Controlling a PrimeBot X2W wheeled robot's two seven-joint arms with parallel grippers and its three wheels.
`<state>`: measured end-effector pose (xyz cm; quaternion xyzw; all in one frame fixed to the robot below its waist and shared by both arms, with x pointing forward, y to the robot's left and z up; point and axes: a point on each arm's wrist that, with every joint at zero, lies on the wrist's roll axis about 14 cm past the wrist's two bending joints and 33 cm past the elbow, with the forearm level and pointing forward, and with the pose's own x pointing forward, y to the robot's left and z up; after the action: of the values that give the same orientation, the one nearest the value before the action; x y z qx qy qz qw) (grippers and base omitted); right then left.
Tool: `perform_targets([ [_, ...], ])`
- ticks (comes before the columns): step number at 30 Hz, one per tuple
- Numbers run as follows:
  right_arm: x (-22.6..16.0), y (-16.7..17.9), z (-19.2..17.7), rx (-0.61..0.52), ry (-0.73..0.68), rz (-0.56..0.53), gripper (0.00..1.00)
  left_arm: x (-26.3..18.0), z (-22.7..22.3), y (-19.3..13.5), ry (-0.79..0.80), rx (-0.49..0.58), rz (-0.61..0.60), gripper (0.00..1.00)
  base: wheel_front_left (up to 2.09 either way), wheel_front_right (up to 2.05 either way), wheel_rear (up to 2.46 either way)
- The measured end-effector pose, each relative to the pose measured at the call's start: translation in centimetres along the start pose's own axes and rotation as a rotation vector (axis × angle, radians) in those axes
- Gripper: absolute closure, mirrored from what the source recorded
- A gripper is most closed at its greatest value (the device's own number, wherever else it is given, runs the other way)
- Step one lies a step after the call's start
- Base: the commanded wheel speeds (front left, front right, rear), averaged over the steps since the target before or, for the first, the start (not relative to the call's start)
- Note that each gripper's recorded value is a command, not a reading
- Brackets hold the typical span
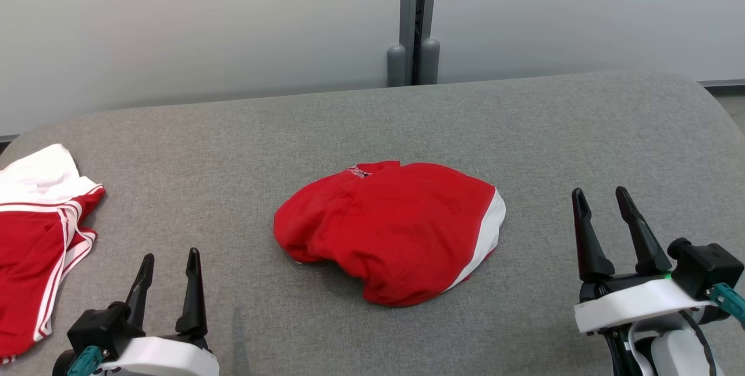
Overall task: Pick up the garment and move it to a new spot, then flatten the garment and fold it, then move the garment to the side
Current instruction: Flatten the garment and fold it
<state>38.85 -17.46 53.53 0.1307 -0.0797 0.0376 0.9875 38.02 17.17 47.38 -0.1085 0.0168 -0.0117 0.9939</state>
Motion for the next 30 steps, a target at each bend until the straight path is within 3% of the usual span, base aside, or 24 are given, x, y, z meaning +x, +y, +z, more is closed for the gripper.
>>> perform_targets([
  [23, -0.1, -0.1, 0.1, 0.000, -0.002, -0.002, 0.00, 0.2, -0.8, -0.3, 0.032, -0.032, -0.014, 0.00, 0.00, 0.00, 0.00],
  [30, 0.1, -0.2, -0.1, 0.000, 0.003, -0.006, 0.00, -0.1, -3.2, -3.7, 0.161, -0.064, -0.135, 0.00, 0.00, 0.00, 0.00],
])
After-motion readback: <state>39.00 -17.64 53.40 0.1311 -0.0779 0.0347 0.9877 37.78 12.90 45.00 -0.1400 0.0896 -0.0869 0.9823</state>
